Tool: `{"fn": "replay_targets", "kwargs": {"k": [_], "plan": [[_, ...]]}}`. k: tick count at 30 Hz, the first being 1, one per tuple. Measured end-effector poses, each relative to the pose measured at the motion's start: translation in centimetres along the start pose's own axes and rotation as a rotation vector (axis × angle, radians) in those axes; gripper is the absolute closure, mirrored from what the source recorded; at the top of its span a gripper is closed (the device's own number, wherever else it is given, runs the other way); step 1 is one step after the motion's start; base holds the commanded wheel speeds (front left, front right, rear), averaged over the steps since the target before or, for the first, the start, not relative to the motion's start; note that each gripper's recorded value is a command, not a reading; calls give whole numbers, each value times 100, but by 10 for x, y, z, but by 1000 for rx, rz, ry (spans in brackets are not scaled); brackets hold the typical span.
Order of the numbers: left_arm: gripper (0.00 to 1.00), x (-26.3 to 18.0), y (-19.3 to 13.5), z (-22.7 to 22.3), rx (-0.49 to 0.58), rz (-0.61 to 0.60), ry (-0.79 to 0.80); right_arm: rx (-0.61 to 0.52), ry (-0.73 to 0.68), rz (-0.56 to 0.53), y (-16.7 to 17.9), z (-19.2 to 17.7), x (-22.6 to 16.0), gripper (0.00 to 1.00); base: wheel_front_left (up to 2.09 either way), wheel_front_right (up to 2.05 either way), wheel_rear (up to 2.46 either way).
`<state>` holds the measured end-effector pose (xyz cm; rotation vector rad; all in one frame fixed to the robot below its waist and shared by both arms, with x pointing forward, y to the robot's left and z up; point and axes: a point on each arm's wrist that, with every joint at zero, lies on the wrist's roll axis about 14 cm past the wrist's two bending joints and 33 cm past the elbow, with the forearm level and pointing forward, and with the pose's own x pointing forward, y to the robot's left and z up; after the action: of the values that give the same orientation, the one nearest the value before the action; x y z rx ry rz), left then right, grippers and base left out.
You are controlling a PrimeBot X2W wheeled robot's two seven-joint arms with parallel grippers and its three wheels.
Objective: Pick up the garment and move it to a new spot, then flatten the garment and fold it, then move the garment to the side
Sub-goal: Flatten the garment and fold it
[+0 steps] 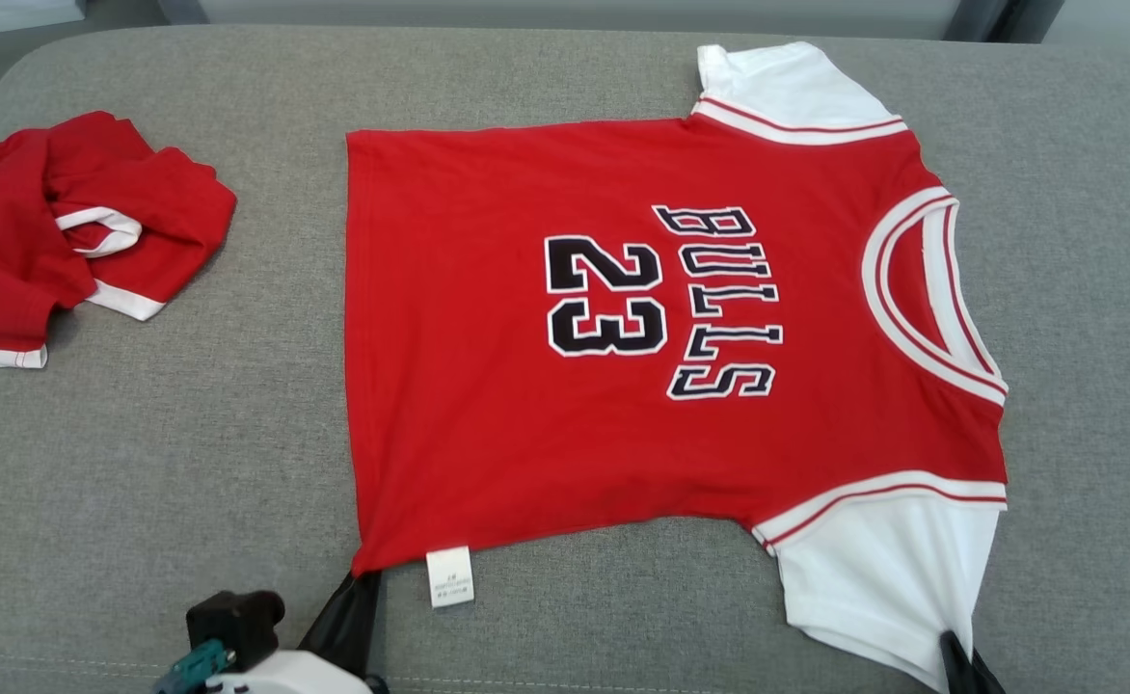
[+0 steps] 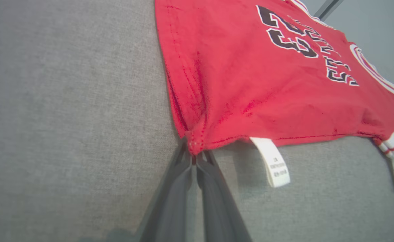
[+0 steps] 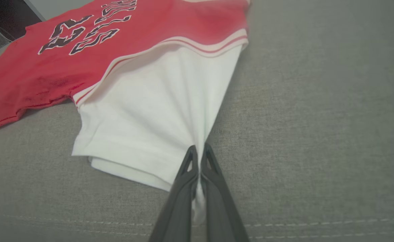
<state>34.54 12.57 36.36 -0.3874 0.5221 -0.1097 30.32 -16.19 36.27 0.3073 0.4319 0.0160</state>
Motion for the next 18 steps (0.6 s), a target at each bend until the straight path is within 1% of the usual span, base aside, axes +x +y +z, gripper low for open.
{"fn": "replay_targets", "kwargs": {"k": [5, 8, 11, 12, 14, 15, 17, 18], "plan": [[100, -14, 18, -8, -4, 66, 26, 6, 39, -25, -5, -9, -21, 100, 0, 0, 0], [100, -18, 26, -6, -2, 90, 23, 8, 33, -38, -8, -6, -28, 100, 0, 0, 0], [100, -17, 26, 3, 6, 84, 9, 2, -23, -38, -8, 13, -26, 100, 0, 0, 0], [100, -17, 26, 3, 6, 84, 9, 2, -23, -38, -8, 13, -26, 100, 0, 0, 0], [100, -15, 20, 11, 29, 55, 10, 7, -80, -37, -8, 36, -20, 100, 0, 0, 0], [100, -15, 20, 11, 29, 55, 10, 7, -80, -37, -8, 36, -20, 100, 0, 0, 0], [100, -12, 16, 19, 44, 41, 0, -5, -122, -24, -8, 57, -11, 100, 0, 0, 0], [100, -11, 14, 22, 59, 32, 1, 11, -142, -14, -5, 67, -5, 100, 0, 0, 0]]}}
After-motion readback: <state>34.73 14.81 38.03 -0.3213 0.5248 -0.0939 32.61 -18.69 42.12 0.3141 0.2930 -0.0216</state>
